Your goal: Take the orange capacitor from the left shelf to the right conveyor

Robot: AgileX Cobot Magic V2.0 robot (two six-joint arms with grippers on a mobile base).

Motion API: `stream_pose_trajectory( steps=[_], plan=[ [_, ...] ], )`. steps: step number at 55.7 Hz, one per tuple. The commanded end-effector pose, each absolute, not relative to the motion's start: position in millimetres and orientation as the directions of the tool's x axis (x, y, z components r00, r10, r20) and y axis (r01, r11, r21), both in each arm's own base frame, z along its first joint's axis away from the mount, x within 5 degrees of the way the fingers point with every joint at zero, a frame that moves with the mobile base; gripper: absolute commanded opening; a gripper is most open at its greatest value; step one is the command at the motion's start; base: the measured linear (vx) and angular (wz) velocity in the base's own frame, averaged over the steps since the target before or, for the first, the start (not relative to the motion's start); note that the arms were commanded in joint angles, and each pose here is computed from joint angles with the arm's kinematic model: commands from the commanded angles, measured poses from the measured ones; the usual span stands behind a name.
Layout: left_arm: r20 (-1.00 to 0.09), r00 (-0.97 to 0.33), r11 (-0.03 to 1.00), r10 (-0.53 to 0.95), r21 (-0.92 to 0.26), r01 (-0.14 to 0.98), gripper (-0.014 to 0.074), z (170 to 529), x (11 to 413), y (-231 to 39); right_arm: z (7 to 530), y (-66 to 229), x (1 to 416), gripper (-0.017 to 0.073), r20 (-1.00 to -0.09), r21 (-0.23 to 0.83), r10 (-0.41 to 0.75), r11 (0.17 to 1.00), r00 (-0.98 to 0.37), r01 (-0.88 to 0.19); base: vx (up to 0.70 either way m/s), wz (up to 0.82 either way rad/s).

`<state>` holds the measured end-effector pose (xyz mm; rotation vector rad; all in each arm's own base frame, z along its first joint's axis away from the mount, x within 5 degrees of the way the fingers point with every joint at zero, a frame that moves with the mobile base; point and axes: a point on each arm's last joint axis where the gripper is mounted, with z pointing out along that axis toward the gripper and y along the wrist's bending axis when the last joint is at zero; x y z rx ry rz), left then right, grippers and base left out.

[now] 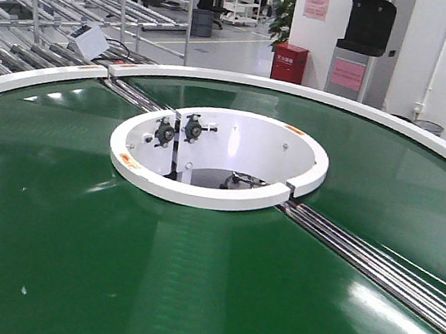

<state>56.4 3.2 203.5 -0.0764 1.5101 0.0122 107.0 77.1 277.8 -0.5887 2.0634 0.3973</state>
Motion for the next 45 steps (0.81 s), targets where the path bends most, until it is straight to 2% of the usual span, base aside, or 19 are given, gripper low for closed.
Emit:
stream_pose_trajectory(
  steps=[1,45],
  plan=[
    [-0.992,0.122,0.998,-0.04,-0.047,-0.053,-0.0006,200.5,56.3,3.4,292.7,79.3,110.4,0.0323,-0.9,0.041,-0.212,0.828,-0.381,-0.559,0.23,0.11],
    [-0.992,0.122,0.998,-0.04,-0.047,-0.053,-0.0006,200.5,56.3,3.4,292.7,79.3,110.4,0.0323,-0.9,0.041,-0.212,0.828,-0.381,-0.559,0.16,0.05]
  ],
)
